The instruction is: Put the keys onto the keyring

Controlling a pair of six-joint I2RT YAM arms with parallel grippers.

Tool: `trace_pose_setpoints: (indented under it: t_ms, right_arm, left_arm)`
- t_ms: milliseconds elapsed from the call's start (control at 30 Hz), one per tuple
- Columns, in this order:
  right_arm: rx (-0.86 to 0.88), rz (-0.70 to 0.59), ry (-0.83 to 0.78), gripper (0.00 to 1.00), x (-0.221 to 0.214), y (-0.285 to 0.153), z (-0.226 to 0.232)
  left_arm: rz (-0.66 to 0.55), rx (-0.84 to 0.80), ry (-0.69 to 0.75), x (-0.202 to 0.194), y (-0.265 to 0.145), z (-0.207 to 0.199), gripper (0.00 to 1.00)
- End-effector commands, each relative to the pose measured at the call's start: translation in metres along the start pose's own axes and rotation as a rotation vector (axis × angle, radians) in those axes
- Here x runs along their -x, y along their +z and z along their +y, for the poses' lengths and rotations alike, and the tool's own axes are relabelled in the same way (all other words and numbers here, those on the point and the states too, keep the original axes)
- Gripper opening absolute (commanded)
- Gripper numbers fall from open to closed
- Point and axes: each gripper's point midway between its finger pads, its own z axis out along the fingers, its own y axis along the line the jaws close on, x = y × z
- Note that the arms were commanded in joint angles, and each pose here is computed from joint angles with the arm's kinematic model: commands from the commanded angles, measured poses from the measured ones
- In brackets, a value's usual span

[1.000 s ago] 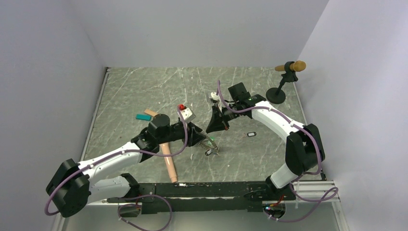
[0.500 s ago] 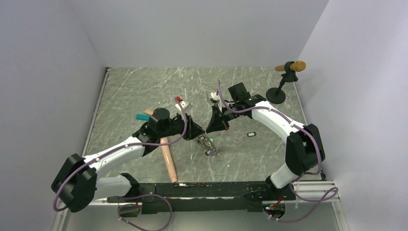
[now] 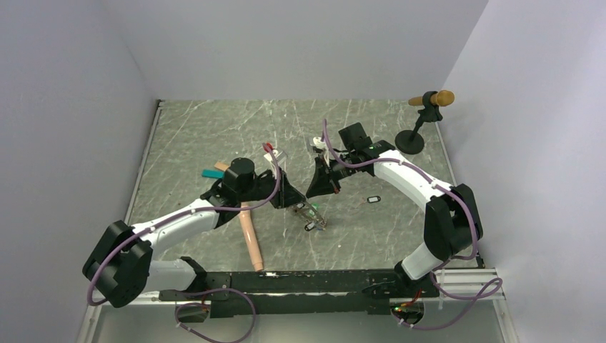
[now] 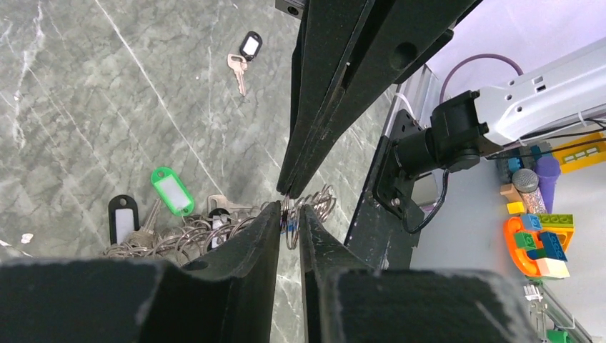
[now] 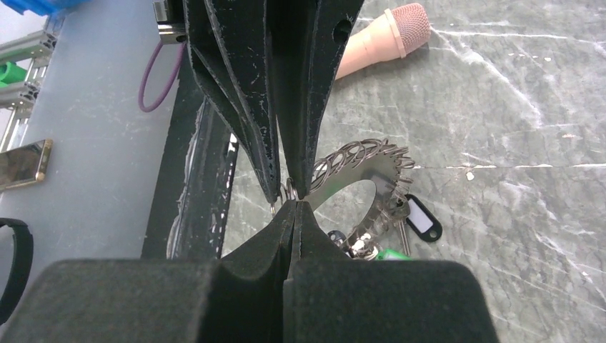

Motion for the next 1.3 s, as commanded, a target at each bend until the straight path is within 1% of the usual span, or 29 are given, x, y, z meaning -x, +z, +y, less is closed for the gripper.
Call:
trace_pose_setpoints:
  t_ms: [0,67,100,133,233,300,333,367,400,433,467,567,633,700,800,867,967,1267]
  right_arm:
    - [0.026,-0.052,-0.056,0.00,0.018,-0.003,0.009]
    - [0.029,-0.053,-0.056,0.00,0.019,-0.003,0.009]
    - [0.029,-0.053,-0.055,0.00,0.018,-0.003,0.009]
    - [0.030,-0.053,-0.054,0.00,0.018,-0.003,0.009]
    - [0.033,-0.051,-0.056,0.00,0.017,-0.003,0.010]
    - [0.040,-0.048,-0.070,0.01,0.017,-0.003,0.011]
    - [0.041,-0.042,-0.079,0.08,0.015,-0.004,0.011]
    - [0.043,-0.035,-0.087,0.18,0.015,-0.005,0.012]
    - [0.044,-0.022,-0.101,0.25,0.014,-0.005,0.012]
    - [0.045,-0.003,-0.102,0.30,0.011,-0.007,0.014]
    - [0.049,0.012,-0.119,0.34,0.009,-0.008,0.015]
    - [0.059,0.037,-0.177,0.45,0.006,-0.011,0.019]
    - [0.091,0.022,-0.246,0.52,0.004,-0.011,0.027]
    - [0.127,-0.007,-0.303,0.57,0.005,-0.011,0.038]
    - [0.151,-0.034,-0.364,0.59,0.006,-0.010,0.048]
    - [0.154,-0.041,-0.379,0.59,0.008,-0.009,0.051]
    - [0.169,-0.048,-0.383,0.58,0.009,-0.006,0.056]
    - [0.174,-0.022,-0.370,0.52,0.006,0.004,0.056]
  left_arm:
    - [-0.023,-0.058,0.038,0.014,0.002,-0.014,0.19]
    - [-0.016,-0.047,0.043,0.013,0.002,-0.011,0.11]
    - [-0.015,-0.046,0.048,0.013,0.002,-0.011,0.04]
    - [-0.015,-0.041,0.051,0.014,0.002,-0.010,0.00]
    - [-0.020,-0.019,0.094,0.018,0.001,-0.008,0.00]
    - [-0.008,-0.003,0.165,0.021,-0.004,-0.008,0.00]
    - [0.001,0.021,0.215,0.022,-0.008,-0.008,0.00]
    - [0.018,0.048,0.283,0.023,-0.011,-0.007,0.00]
    - [0.031,0.086,0.363,0.026,-0.016,-0.004,0.00]
    - [0.064,0.096,0.434,0.023,-0.020,-0.006,0.00]
    - [0.096,0.093,0.544,0.022,-0.024,-0.008,0.00]
    - [0.171,0.062,0.786,0.018,-0.032,-0.016,0.00]
    - [0.236,0.021,0.913,0.008,-0.033,-0.020,0.00]
    - [0.281,-0.009,1.050,0.003,-0.033,-0.022,0.00]
    - [0.331,-0.022,1.169,0.001,-0.030,-0.022,0.00]
    - [0.338,-0.007,1.204,0.006,-0.028,-0.021,0.00]
    - [0.318,-0.002,1.221,0.016,-0.023,-0.024,0.00]
    - [0.231,-0.041,1.154,0.019,-0.016,-0.040,0.00]
